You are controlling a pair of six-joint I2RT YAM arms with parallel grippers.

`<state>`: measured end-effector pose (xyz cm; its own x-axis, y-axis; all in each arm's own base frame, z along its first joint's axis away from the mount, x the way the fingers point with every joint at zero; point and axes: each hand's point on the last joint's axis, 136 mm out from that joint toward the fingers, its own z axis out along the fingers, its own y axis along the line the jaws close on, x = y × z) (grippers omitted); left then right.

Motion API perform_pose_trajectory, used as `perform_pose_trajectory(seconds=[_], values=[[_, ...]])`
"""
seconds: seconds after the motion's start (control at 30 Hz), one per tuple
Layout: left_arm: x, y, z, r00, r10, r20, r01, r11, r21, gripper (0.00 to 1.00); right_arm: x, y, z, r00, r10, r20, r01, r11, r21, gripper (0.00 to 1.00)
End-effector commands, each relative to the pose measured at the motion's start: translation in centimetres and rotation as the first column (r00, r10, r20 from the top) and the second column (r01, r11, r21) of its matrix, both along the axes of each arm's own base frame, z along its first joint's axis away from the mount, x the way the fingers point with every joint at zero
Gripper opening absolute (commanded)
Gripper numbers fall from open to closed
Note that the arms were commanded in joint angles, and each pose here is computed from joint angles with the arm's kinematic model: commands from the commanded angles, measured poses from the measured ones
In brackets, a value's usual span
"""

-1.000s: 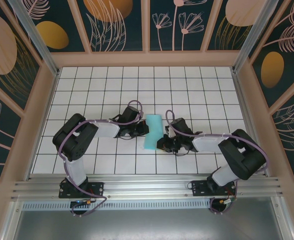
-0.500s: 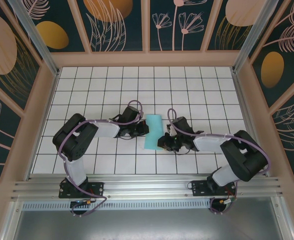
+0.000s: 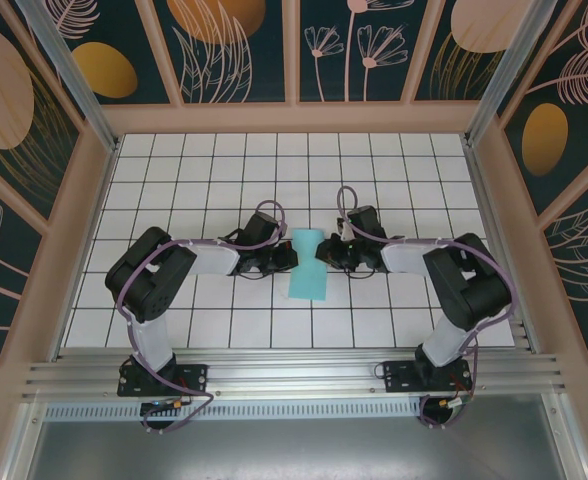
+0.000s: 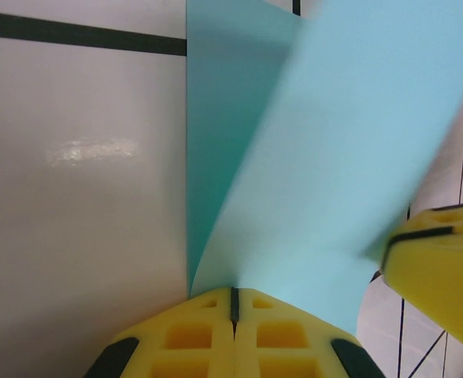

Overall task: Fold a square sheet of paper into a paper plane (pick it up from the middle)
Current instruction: Fold the square sheet of paper in half at the center of the table.

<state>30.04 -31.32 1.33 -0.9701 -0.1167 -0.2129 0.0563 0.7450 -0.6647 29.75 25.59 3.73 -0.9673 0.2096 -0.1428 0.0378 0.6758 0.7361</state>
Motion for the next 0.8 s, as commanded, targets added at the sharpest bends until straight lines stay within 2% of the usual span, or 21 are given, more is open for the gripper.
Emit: perform_pose_trajectory(seconds=[0.0, 0.23, 0.33, 0.53, 0.77], values=[[-2.7, 2.7, -4.9, 0.993, 0.008, -0.12, 0.011, 0.988, 0.154, 0.0, 0.5, 0.0, -0.5, 1.0, 0.026, 0.008, -0.026, 1.0, 0.004, 0.14], [-2.9, 2.7, -5.2, 0.992, 0.007, -0.127, 0.013, 0.987, 0.158, 0.0, -1.7, -1.8, -4.9, 0.996, -0.007, -0.087, 0.001, 0.997, -0.072, 0.14], [-2.9, 2.8, -5.2, 0.992, 0.005, -0.128, 0.016, 0.987, 0.161, 0.0, -1.5, -1.7, -4.0, 0.996, -0.011, -0.089, 0.006, 0.998, -0.065, 0.15], [-2.9, 2.8, -5.3, 0.992, 0.003, -0.13, 0.018, 0.986, 0.163, 0.0, 1.6, 0.0, 1.6, 0.999, 0.031, 0.03, -0.031, 1.0, -0.002, 0.16], [-2.9, 2.9, -5.2, 0.992, 0.006, -0.127, 0.015, 0.986, 0.167, 0.0, 2.8, -0.2, -0.3, 1.0, 0.019, -0.004, -0.019, 1.0, -0.007, 0.16]])
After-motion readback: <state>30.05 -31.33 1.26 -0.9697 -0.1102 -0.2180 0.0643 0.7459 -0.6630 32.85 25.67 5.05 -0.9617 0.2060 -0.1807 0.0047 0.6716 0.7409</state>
